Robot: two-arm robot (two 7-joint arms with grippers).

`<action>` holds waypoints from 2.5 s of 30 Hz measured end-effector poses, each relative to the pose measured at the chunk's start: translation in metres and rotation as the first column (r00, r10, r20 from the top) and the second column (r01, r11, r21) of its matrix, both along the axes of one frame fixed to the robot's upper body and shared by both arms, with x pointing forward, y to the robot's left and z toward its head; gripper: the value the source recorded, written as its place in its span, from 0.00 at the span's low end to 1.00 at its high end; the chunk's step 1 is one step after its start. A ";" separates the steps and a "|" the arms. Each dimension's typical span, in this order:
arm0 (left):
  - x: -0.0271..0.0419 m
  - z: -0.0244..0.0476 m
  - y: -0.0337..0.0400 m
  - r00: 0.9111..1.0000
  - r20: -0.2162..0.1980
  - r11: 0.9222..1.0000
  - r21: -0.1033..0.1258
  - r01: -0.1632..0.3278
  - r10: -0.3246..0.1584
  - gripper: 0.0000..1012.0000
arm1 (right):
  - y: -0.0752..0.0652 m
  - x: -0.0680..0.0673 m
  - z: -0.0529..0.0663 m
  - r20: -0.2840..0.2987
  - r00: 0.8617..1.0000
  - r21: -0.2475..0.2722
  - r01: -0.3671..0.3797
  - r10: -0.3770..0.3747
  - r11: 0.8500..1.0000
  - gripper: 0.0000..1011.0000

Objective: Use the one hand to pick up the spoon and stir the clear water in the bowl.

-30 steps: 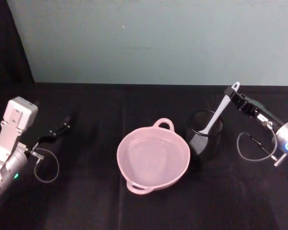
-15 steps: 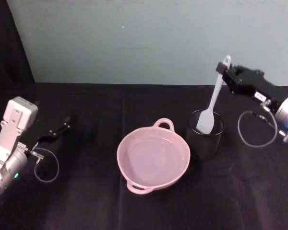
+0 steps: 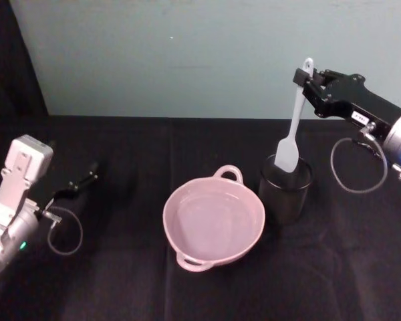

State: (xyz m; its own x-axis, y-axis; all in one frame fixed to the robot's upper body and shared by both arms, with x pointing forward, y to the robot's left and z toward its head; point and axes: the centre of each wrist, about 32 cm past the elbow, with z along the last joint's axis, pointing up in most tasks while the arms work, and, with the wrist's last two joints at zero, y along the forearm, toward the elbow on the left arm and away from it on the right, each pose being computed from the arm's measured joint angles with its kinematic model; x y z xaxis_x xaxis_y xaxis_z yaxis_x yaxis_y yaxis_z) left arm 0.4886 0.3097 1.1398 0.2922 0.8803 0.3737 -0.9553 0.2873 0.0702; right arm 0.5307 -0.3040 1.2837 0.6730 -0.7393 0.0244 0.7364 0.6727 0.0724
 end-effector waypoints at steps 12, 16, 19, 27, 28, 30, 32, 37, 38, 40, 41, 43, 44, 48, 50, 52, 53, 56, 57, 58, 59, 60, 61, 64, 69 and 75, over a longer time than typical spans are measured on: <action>0.0000 0.0000 0.0000 1.000 0.000 1.000 0.000 0.000 0.000 0.99 | -0.001 0.000 -0.003 -0.007 1.000 0.008 0.003 -0.003 1.000 0.12; 0.0000 0.0000 0.0000 1.000 0.000 1.000 0.000 0.000 0.000 0.99 | -0.002 -0.001 -0.002 -0.003 1.000 0.013 0.006 -0.006 1.000 0.12; 0.0000 0.0000 0.0000 1.000 0.000 1.000 0.000 0.000 0.000 0.99 | -0.003 -0.004 0.000 0.006 1.000 0.033 0.008 -0.008 0.999 0.12; 0.0000 0.0000 0.0000 1.000 0.000 1.000 0.000 0.000 0.000 0.99 | 0.025 0.000 0.009 0.038 0.995 0.076 -0.091 0.088 0.993 0.12; 0.0000 -0.0001 0.0000 1.000 0.000 1.000 0.000 0.000 0.000 0.99 | 0.029 0.001 0.008 0.037 0.994 0.078 -0.105 0.102 0.991 0.12; 0.0000 0.0000 0.0000 1.000 0.000 1.000 0.000 0.000 0.000 0.99 | 0.036 0.004 0.006 0.032 0.991 0.079 -0.129 0.127 0.989 0.12; 0.0000 -0.0001 0.0000 1.000 0.000 1.000 0.000 0.000 0.000 0.99 | 0.051 0.011 -0.004 0.008 0.984 0.076 -0.178 0.178 0.981 0.12; 0.0000 0.0000 0.0000 1.000 0.000 1.000 0.000 0.000 0.000 0.99 | 0.066 0.016 -0.024 -0.020 0.974 0.079 -0.222 0.224 0.972 0.12; 0.0000 -0.0001 0.0000 1.000 0.000 1.000 0.000 0.000 0.000 0.99 | 0.071 0.016 -0.031 -0.025 0.971 0.082 -0.234 0.236 0.969 0.12; 0.0000 0.0000 0.0000 1.000 0.000 1.000 0.000 0.000 0.000 0.99 | 0.076 0.016 -0.041 -0.033 0.968 0.082 -0.245 0.248 0.966 0.12; 0.0000 0.0000 0.0000 1.000 0.000 1.000 0.000 0.000 0.000 0.99 | 0.078 0.016 -0.045 -0.036 0.967 0.082 -0.249 0.253 0.965 0.12; 0.0000 0.0000 0.0000 1.000 0.000 1.000 0.000 0.000 0.000 0.99 | 0.081 0.014 -0.051 -0.041 0.965 0.081 -0.255 0.259 0.964 0.12; 0.0000 0.0000 0.0000 1.000 0.000 1.000 0.000 0.000 0.000 0.99 | 0.083 0.013 -0.057 -0.046 0.963 0.080 -0.261 0.265 0.962 0.12; 0.0000 0.0000 0.0000 1.000 0.000 1.000 0.000 0.000 0.000 0.99 | 0.086 0.008 -0.067 -0.056 0.959 0.084 -0.273 0.278 0.958 0.12; 0.0000 0.0000 0.0000 1.000 0.000 1.000 0.000 0.000 0.000 0.99 | 0.088 0.006 -0.071 -0.062 0.956 0.089 -0.279 0.285 0.956 0.12; 0.0000 -0.0001 0.0000 1.000 0.000 1.000 0.000 0.000 0.000 0.99 | 0.089 0.005 -0.073 -0.064 0.956 0.092 -0.282 0.288 0.955 0.12; 0.0000 0.0000 0.0000 1.000 0.000 1.000 0.000 0.000 0.000 0.99 | 0.089 0.005 -0.073 -0.065 0.955 0.093 -0.283 0.289 0.955 0.12; 0.0000 0.0000 0.0000 1.000 0.000 1.000 0.000 0.000 0.000 0.99 | 0.092 0.005 -0.076 -0.069 0.954 0.094 -0.285 0.292 0.954 0.12; 0.0000 -0.0001 0.0000 1.000 0.000 1.000 0.000 0.000 0.000 0.99 | 0.092 0.005 -0.076 -0.070 0.954 0.094 -0.286 0.293 0.954 0.12; 0.0000 -0.0001 0.0000 1.000 0.000 1.000 0.000 0.000 0.000 0.99 | 0.093 0.006 -0.077 -0.072 0.953 0.094 -0.287 0.294 0.953 0.12; 0.0000 -0.0001 0.0000 1.000 0.000 1.000 0.000 0.000 0.000 0.99 | 0.093 0.006 -0.077 -0.072 0.953 0.094 -0.287 0.294 0.953 0.12; 0.0000 0.0000 0.0000 1.000 0.000 1.000 0.000 0.000 0.000 0.99 | 0.095 0.008 -0.077 -0.074 0.953 0.094 -0.287 0.295 0.953 0.12; 0.0000 0.0000 0.0000 1.000 0.000 1.000 0.000 0.000 0.000 0.99 | 0.096 0.009 -0.078 -0.075 0.953 0.095 -0.287 0.295 0.953 0.12; 0.0000 0.0000 0.0000 1.000 0.000 1.000 0.000 0.000 0.000 0.99 | 0.099 0.015 -0.081 -0.083 0.954 0.100 -0.281 0.289 0.955 0.12; 0.0000 -0.0001 0.0000 1.000 0.000 1.000 0.000 0.000 0.000 0.99 | 0.098 0.024 -0.084 -0.079 0.961 0.089 -0.258 0.265 0.962 0.12; 0.0000 0.0000 0.0000 1.000 0.000 1.000 0.000 0.000 0.000 0.99 | 0.084 0.027 -0.083 -0.064 0.982 0.042 -0.176 0.179 0.983 0.12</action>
State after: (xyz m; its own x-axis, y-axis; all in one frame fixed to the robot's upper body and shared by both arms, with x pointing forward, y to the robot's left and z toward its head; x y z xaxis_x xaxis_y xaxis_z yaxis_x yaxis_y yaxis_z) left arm 0.4886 0.3097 1.1398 0.2922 0.8803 0.3737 -0.9553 0.2873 0.0703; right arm 0.5580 -0.2203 1.2011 0.7929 -0.6073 -0.0504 0.6093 0.7911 0.0534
